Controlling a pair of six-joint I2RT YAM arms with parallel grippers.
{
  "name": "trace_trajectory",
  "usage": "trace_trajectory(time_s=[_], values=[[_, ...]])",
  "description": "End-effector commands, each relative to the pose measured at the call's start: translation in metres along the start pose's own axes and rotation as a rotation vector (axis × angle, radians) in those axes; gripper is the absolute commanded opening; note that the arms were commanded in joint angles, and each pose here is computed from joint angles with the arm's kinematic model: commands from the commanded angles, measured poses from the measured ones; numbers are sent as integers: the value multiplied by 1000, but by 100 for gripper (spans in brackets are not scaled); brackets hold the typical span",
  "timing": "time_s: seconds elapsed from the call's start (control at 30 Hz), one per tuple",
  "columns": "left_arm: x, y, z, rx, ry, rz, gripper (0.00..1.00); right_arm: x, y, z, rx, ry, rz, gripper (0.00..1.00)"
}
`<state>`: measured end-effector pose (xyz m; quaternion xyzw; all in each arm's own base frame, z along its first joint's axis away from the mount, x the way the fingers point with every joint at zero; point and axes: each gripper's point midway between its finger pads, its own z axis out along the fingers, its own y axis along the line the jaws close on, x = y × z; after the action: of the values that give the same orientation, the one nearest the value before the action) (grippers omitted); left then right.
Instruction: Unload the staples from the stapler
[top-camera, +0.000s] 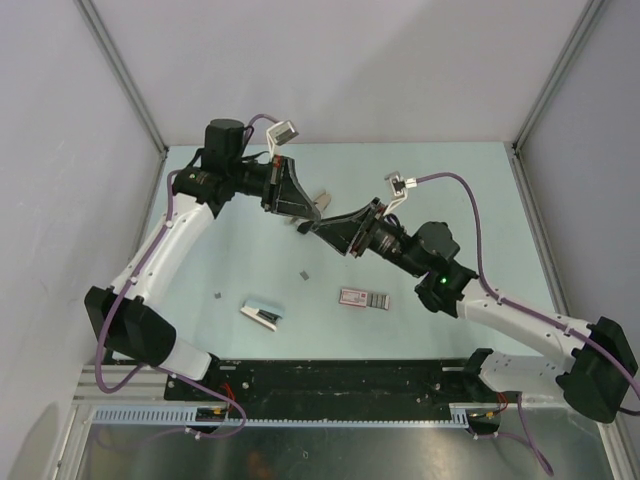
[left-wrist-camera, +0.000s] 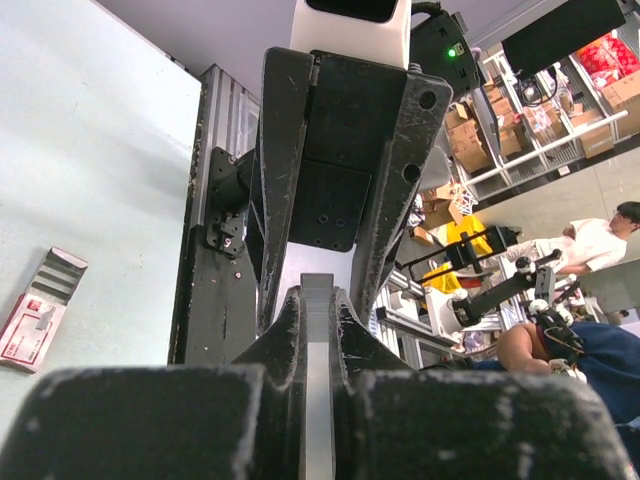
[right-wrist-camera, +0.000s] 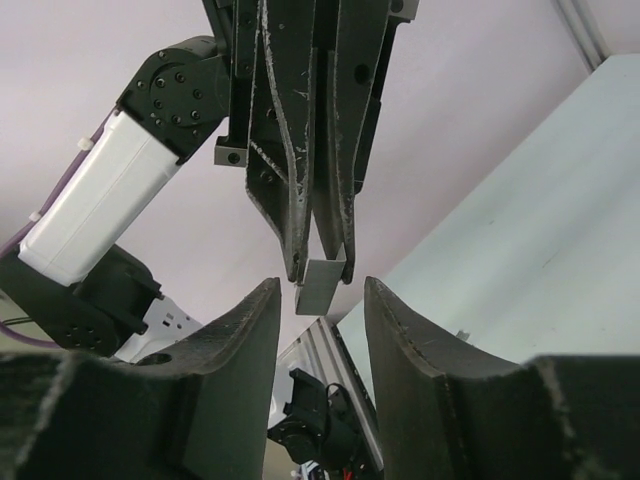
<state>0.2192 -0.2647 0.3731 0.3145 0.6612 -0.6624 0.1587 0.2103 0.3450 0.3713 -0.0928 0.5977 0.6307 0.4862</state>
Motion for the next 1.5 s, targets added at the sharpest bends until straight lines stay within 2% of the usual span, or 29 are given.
trace_trajectory(time_s=[0.0,0.4,0.53,0.67,0.8,0.87,1.0,1.13,1.3,1.47], values=[[2,-17,-3,16,-4,35,6,-22,16,9,-31,-73,-1,41],[4,-10,-2,5,-7,22,6,-21,17,12,-43,-78,36,27],[5,-9,-2,-1,-10,24,10,-22,17,11,-34,-80,29,15],[2,-4,-2,-38,-29,28,28,-19,12,7,1,-64,18,5],[-7,6,-7,-113,-76,27,56,-5,-6,-2,87,3,-16,4],[-14,15,-12,-167,-109,38,63,2,-19,-11,153,45,-38,4],[-24,44,-23,-318,-170,101,76,14,-49,-34,305,123,-66,3],[-20,102,-33,-542,-170,179,76,33,-86,-65,491,230,-38,0],[19,179,-25,-824,21,357,71,57,-129,-104,732,337,-13,0],[49,223,-5,-956,185,486,69,75,-162,-146,956,440,20,0]])
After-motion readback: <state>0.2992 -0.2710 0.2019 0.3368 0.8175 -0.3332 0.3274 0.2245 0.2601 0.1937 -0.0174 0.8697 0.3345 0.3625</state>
